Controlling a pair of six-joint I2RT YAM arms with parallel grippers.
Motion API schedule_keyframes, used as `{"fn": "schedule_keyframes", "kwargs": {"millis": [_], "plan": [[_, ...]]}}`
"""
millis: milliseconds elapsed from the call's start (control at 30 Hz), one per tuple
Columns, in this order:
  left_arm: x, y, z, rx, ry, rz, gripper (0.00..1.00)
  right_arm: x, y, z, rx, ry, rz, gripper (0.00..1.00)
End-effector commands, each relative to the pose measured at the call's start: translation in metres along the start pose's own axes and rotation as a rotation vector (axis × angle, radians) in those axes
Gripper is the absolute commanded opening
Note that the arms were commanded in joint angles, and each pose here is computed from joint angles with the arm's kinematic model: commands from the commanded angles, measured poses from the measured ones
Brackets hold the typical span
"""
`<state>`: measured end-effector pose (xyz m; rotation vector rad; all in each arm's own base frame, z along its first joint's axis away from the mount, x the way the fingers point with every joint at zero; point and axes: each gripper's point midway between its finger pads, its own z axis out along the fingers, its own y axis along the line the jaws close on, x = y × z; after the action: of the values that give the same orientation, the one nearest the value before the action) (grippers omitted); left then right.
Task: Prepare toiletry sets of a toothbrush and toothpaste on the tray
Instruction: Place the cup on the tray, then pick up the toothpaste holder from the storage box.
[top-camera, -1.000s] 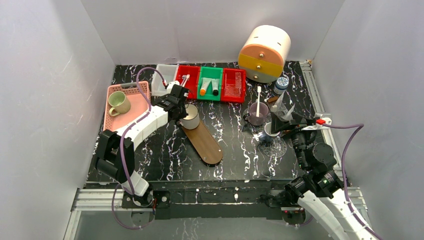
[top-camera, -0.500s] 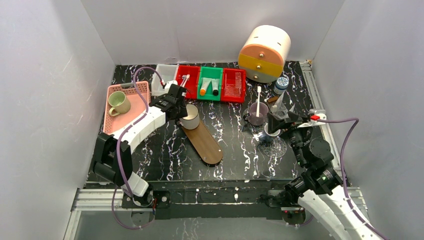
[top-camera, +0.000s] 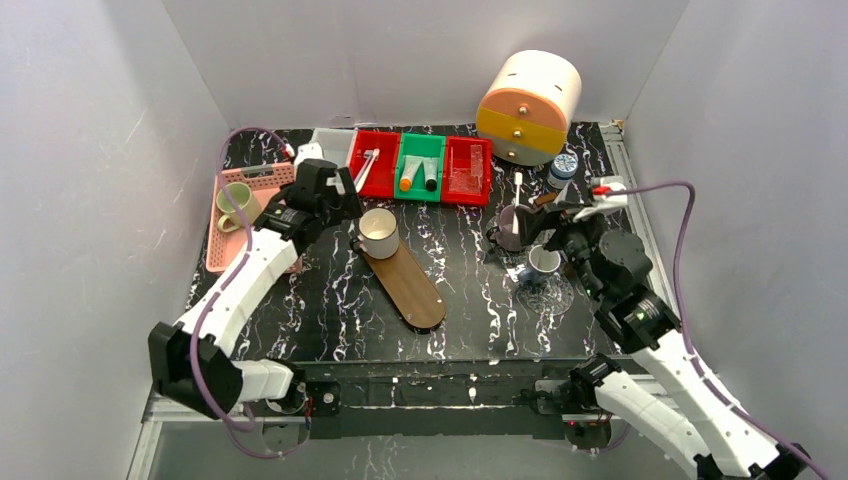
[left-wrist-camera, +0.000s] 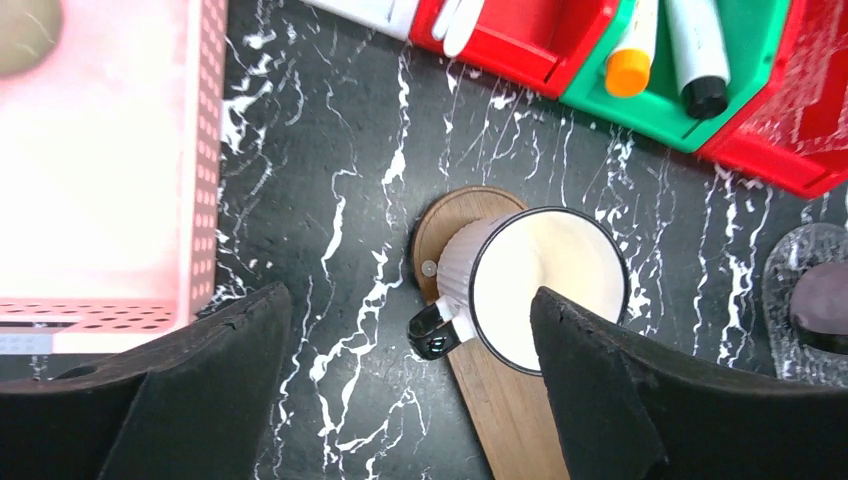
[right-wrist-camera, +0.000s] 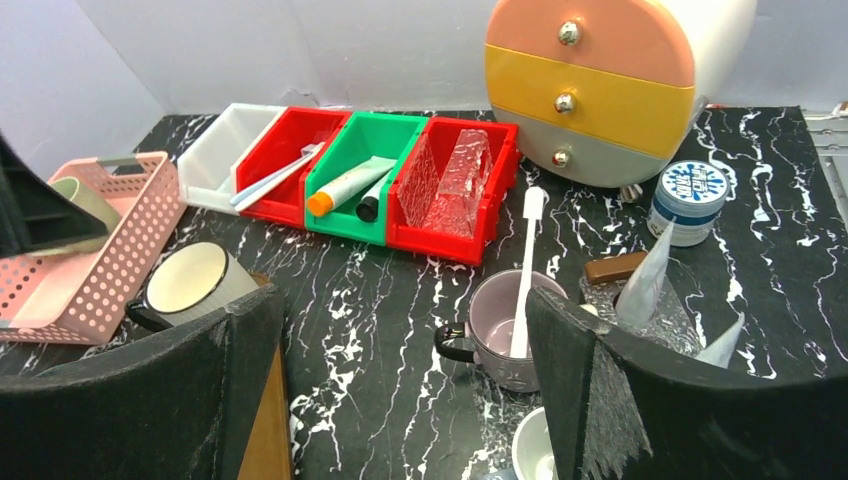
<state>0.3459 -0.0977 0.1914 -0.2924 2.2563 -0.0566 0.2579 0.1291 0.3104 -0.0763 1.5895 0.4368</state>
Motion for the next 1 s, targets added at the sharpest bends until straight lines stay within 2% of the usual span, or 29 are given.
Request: {"fn": "schedule_keyframes", "kwargs": {"millis": [0,300,633,800,967], "plan": [[-0.027,0.012,-0.033,0.014,-0.075,0.048,0.89,-0.018,0.018,0.015,-0.049,0.024,-0.008,0.99],[-0.021,0.026,-0.047,0.048,-0.157,0.137,0.96,-0.003,0.033,0.076,-0.015,0.202,-0.062,0.99],[-0.007,0.034,-0.058,0.067,-0.191,0.132,0.98,0.024,0.020,0.153,0.101,0.289,-0.084,0.98],[0.001,0.035,-0.059,0.066,-0.190,0.152,0.98,0.051,0.003,0.190,0.158,0.321,-0.073,0.94],[0.003,0.032,-0.061,0.081,-0.196,0.158,0.98,0.070,-0.010,0.223,0.201,0.329,-0.065,0.84]]}}
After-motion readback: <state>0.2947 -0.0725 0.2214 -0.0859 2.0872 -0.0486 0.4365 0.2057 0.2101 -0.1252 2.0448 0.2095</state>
